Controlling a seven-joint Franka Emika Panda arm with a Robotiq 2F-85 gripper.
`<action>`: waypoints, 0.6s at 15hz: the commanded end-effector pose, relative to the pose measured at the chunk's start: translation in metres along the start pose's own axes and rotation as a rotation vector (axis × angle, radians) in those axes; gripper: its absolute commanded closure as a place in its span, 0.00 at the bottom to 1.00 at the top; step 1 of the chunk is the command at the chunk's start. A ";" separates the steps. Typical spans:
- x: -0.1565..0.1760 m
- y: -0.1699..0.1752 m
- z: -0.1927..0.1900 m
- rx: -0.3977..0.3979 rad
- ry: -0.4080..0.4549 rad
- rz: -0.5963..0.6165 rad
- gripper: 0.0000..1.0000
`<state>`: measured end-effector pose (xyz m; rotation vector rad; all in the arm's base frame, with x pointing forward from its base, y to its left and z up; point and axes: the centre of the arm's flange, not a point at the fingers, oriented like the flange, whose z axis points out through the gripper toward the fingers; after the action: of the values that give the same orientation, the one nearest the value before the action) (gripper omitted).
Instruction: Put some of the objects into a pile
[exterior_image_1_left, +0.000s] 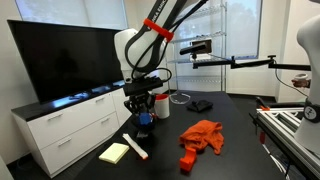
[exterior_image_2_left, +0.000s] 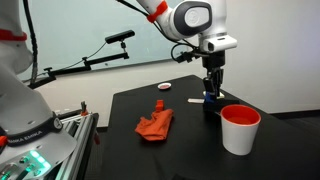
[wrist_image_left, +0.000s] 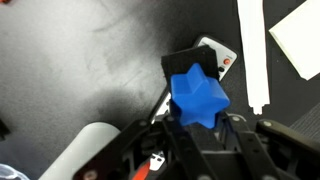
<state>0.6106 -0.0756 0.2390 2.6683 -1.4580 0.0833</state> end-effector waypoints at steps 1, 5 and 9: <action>0.004 -0.004 -0.008 0.008 0.026 -0.005 0.91; 0.005 -0.004 -0.006 0.004 0.025 -0.002 0.91; 0.005 -0.004 -0.005 0.000 0.024 -0.003 0.91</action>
<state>0.6100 -0.0766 0.2360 2.6642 -1.4545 0.0782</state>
